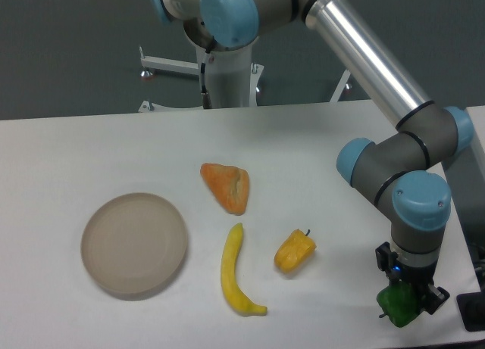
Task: Place the green pepper on the table
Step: 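Lift the held green pepper and carry it toward the yellow pepper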
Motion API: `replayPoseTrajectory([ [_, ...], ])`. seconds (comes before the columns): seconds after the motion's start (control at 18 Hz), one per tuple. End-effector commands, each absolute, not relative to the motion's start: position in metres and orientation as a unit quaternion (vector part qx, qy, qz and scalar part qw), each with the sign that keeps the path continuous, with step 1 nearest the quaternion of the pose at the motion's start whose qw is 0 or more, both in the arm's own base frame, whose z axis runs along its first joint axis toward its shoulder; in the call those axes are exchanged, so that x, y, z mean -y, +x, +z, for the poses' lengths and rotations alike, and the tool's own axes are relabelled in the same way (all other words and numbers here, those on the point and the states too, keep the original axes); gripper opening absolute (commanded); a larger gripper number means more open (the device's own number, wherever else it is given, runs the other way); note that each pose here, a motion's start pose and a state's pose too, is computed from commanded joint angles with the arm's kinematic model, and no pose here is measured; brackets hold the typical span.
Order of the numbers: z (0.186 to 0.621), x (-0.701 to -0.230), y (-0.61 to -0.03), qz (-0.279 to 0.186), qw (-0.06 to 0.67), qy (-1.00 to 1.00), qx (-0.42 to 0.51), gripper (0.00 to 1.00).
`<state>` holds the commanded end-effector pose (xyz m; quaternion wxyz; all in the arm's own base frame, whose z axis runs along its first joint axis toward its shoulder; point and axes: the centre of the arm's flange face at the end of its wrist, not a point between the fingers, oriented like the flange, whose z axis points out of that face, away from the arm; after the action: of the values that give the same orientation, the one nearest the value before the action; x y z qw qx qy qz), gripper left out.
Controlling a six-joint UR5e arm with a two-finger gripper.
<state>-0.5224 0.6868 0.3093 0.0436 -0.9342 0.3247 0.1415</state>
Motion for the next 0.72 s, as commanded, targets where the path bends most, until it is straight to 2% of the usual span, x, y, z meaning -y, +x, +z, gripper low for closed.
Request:
replayPoseTrajectory([
  [0.33,0.333,-0.589,-0.501,0.095,0.023,-0.938,-0.331,0.51],
  [0.5,0.331,-0.549,-0.494,0.077,0.028,-0.939,-0.333,0.51],
  [0.72,0.329,-0.524,-0.470,0.063,0.022,-0.939,-0.338,0.51],
])
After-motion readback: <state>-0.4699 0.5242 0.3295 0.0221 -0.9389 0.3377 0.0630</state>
